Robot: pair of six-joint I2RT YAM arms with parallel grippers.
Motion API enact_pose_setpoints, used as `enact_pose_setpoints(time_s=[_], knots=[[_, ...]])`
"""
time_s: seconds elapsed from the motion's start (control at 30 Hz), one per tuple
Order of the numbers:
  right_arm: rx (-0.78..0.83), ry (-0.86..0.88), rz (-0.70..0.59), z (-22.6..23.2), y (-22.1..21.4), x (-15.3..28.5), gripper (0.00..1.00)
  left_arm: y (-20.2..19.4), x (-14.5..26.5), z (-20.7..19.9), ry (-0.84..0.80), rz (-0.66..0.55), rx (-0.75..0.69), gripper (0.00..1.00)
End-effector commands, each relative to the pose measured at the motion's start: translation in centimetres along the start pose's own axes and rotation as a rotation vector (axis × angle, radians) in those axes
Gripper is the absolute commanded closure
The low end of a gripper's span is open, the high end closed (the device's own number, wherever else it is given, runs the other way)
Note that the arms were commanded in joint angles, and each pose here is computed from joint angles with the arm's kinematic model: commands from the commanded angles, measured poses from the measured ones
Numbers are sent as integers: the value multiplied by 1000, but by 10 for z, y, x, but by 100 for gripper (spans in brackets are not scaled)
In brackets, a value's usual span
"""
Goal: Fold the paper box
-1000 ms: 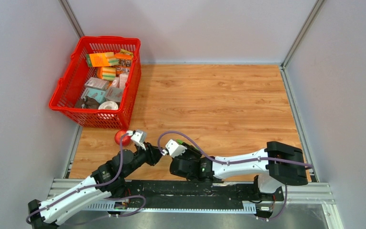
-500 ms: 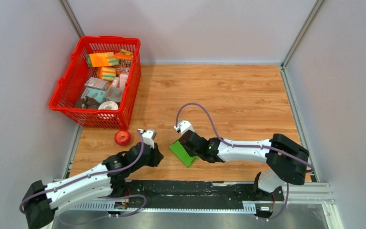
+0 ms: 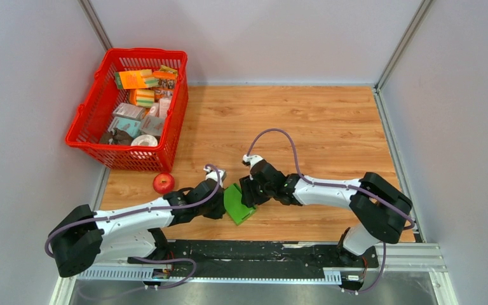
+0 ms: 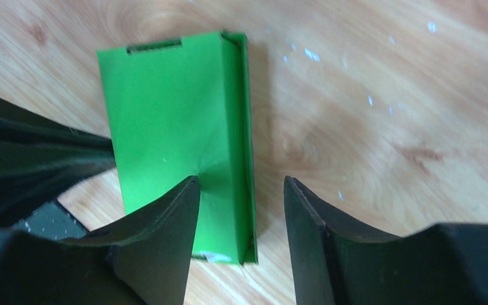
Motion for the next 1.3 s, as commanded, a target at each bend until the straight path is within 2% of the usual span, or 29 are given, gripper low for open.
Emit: enact_pose_setpoints(time_s=[0.0, 0.1, 0.23, 0.27, 0.3, 0.37, 0.47, 0.63, 0.77, 0.87, 1.03, 1.27], knots=[[-60, 41, -20, -6, 11, 21, 43, 15, 11, -7, -7, -72, 21, 84], [-40, -24, -14, -19, 23, 19, 46, 15, 11, -3, 12, -68, 23, 84], [13, -136, 43, -31, 27, 3, 58, 16, 8, -2, 32, -57, 26, 86], [20, -161, 32, -32, 35, 0, 69, 16, 8, -1, 41, -55, 26, 86], [26, -183, 66, -36, 30, -11, 75, 16, 8, -1, 44, -56, 27, 86], [49, -200, 52, -36, 37, -19, 85, 16, 6, 0, 56, -50, 26, 87], [82, -192, 60, -27, 41, -34, 91, 17, 1, 1, 69, -48, 24, 87], [199, -180, 35, 8, 44, -38, 92, 20, -8, -2, 81, -40, 14, 89], [267, -84, -1, 34, 46, -34, 92, 25, -13, -9, 73, -30, 6, 91], [229, -160, -28, 17, 48, -30, 92, 27, -10, -5, 92, -52, 10, 91], [123, -255, 8, -15, 44, -25, 91, 25, 1, 9, 96, -78, 40, 90], [74, -318, 87, -32, 4, 3, 89, 9, 4, 7, 1, 4, 87, 90]])
Point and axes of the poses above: each gripper's point midway between its finger pads, its own x axis back along the fingers, its own z axis along the line the jaws close on, y = z × x, the point moved 7 cm from there along x, back along the fingers, and after that the axes turned 8 degrees about x, right-handed, at the moved point
